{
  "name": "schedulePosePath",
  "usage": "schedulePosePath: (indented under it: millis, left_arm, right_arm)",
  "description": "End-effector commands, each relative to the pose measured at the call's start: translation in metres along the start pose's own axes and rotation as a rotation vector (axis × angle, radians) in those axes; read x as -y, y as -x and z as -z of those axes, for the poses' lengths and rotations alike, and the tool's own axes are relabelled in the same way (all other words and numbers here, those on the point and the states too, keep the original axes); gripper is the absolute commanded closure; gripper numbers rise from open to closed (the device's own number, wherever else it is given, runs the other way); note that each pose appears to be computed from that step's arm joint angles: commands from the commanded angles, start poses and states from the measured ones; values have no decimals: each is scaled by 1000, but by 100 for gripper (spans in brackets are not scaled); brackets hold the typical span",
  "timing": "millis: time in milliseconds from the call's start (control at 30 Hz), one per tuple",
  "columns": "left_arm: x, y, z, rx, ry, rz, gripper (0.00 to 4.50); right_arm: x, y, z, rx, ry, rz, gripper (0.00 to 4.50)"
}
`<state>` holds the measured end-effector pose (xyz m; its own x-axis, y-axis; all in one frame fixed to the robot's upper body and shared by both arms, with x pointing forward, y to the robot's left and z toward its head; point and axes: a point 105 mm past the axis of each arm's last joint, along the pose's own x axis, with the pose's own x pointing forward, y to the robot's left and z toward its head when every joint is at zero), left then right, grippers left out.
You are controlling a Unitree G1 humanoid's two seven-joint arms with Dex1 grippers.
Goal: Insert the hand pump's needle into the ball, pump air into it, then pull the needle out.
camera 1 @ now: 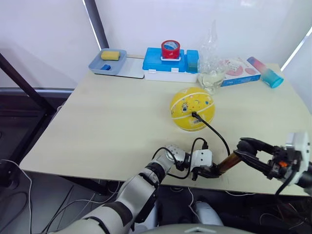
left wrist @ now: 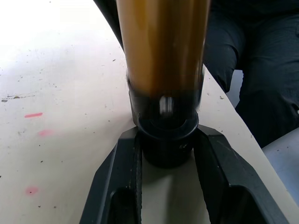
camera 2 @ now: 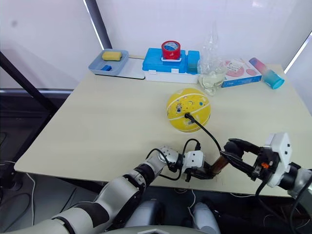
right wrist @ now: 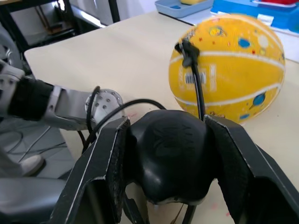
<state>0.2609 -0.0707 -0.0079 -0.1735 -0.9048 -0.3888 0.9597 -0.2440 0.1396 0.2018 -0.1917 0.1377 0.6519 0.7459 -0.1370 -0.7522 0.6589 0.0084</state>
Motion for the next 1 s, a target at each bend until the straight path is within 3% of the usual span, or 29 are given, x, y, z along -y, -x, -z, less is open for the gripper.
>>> schedulePosePath:
  millis: [33,200,267,333,367,400,500,700,1000]
  left_arm:
    - [1,0,-3,6,11,28,339]
    - [-4,2,-13,54,11,35,339]
    - [-6,2,-19,78,11,40,231]
    - [-8,3,-24,101,9,44,194]
    - [-9,4,-27,116,8,46,124]
    - [-10,5,-30,131,6,47,122]
    - [-14,10,-38,168,-6,41,0]
    - [-19,32,-50,255,-34,60,0]
    - [-15,93,-51,340,-18,67,0]
  right_arm:
    - [11,4,11,-38,33,78,248]
    - [8,3,3,4,55,84,248]
    - [8,4,2,-3,67,86,248]
    - [8,5,1,-3,76,90,248]
    - [8,6,-1,0,78,92,248]
    - [8,7,-2,2,79,92,248]
    - [7,8,-5,6,87,95,248]
    - [13,13,-17,15,135,114,248]
    - [32,25,-25,-16,200,154,248]
